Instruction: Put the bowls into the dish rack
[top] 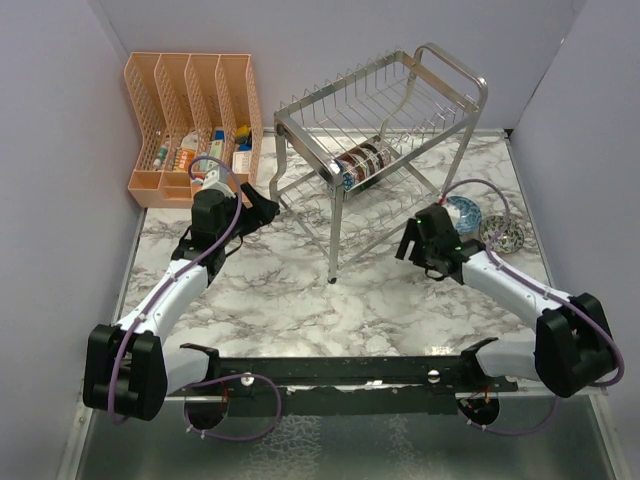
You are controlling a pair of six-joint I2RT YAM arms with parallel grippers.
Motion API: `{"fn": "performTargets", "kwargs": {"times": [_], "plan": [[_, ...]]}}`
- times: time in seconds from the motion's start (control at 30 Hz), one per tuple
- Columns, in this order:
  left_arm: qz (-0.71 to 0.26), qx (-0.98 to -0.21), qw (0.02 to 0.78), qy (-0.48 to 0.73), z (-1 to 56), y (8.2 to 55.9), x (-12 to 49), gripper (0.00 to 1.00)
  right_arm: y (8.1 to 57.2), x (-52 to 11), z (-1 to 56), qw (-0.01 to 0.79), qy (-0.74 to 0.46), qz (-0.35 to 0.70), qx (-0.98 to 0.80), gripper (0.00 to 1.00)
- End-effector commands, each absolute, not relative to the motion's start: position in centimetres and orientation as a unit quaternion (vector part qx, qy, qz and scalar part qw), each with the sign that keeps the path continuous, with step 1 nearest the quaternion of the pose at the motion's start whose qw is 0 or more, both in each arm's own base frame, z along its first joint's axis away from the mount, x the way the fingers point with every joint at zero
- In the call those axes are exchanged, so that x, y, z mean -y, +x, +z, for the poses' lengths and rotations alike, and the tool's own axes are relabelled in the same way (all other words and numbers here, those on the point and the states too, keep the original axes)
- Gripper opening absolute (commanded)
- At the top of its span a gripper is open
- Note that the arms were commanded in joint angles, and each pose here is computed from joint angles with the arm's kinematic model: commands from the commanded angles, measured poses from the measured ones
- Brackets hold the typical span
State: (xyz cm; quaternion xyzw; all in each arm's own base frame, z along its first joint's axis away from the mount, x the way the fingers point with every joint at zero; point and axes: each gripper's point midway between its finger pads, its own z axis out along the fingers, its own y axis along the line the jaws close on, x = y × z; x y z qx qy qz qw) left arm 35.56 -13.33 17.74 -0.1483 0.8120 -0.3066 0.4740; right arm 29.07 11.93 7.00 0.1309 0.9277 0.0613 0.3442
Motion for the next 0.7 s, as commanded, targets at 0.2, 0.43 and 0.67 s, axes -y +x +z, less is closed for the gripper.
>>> {"fn": "performTargets", "kwargs": {"times": [0.2,0.43,0.67], "plan": [[-0.313,-0.806,0.482,-0.141,18.4,35.2,13.5,0.77,31.0,-4.0,11.1,0.404,0.315,0.058,-0.857,0.75],[-0.314,-0.808,0.479,-0.141,18.1,35.4,13.6,0.77,32.3,0.3,13.2,0.454,0.395,0.047,-0.798,0.7],[-0.317,-0.811,0.472,-0.139,17.8,35.6,13.8,0.77,33.9,2.3,11.8,0.457,0.447,0.047,-0.768,0.67]]}}
